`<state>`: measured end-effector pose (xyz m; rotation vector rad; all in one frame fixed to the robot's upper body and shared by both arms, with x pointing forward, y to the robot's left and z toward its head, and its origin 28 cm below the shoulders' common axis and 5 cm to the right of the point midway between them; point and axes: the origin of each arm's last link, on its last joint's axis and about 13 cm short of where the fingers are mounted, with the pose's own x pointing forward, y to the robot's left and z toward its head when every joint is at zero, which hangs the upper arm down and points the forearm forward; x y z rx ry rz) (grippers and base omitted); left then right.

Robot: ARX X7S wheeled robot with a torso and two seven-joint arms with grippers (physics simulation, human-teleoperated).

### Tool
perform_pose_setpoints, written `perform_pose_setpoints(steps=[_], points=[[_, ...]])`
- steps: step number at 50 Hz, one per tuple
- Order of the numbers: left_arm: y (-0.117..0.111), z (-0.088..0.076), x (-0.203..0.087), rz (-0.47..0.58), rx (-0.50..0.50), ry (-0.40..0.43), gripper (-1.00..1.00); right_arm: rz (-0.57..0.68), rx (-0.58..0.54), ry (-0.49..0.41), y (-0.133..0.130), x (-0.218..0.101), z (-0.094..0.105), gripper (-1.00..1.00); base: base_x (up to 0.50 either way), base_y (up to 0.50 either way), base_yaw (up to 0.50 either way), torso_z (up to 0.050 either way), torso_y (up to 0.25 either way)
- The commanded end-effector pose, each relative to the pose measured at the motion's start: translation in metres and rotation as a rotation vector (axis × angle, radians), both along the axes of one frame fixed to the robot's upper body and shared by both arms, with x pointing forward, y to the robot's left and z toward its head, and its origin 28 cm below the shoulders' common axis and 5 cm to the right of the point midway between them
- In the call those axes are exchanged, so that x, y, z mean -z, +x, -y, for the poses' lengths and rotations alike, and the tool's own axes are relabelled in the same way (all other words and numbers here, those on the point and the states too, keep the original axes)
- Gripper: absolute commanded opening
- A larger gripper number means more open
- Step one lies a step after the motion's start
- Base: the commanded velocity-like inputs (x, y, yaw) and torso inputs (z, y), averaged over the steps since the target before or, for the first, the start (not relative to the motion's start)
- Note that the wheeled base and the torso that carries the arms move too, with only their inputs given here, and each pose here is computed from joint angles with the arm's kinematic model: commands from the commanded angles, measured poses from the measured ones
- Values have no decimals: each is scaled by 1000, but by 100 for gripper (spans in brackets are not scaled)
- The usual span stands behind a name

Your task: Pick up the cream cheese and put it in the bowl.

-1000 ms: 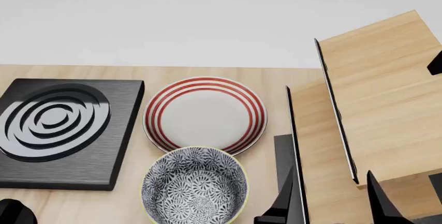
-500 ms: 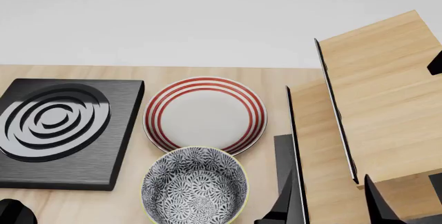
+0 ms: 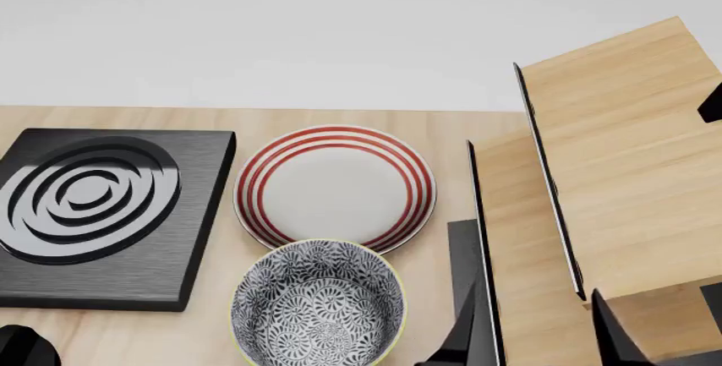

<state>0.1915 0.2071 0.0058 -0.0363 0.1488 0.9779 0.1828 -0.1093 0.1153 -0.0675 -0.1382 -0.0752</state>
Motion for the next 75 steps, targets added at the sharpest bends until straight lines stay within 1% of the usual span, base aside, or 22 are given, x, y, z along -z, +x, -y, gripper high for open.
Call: perform_pose_setpoints(steps=[1, 15, 34, 48, 58, 64, 69, 71, 73, 75], points=[[9, 1, 5, -14, -11, -24, 100, -6, -4, -2, -1, 2, -1, 100, 0, 0, 0, 0, 0], [17, 3, 10, -28, -33, -31, 100, -10, -6, -4, -1, 3, -1, 100, 0, 0, 0, 0, 0], [27, 7, 10, -40, -38, -12, 100, -10, -6, -3, -1, 4, 1, 100, 0, 0, 0, 0, 0], [33, 4, 16, -58, -46, -17, 100, -11, -7, -6, -1, 5, 0, 100, 0, 0, 0, 0, 0], [38, 2, 20, -69, -55, -6, 100, -15, -9, -6, -1, 6, 0, 100, 0, 0, 0, 0, 0], [35, 2, 23, -77, -54, -11, 100, -20, -14, -6, -2, 8, -2, 100, 0, 0, 0, 0, 0], [38, 0, 25, -83, -70, 2, 100, -20, -16, -5, -2, 7, -1, 100, 0, 0, 0, 0, 0], [38, -2, 25, -84, -77, -10, 100, -21, -13, -2, -2, 8, -1, 100, 0, 0, 0, 0, 0], [38, -1, 24, -81, -75, 3, 100, -21, -14, -2, -2, 8, -1, 100, 0, 0, 0, 0, 0], [38, -2, 25, -83, -76, -2, 100, -21, -14, -4, -2, 8, -1, 100, 0, 0, 0, 0, 0]])
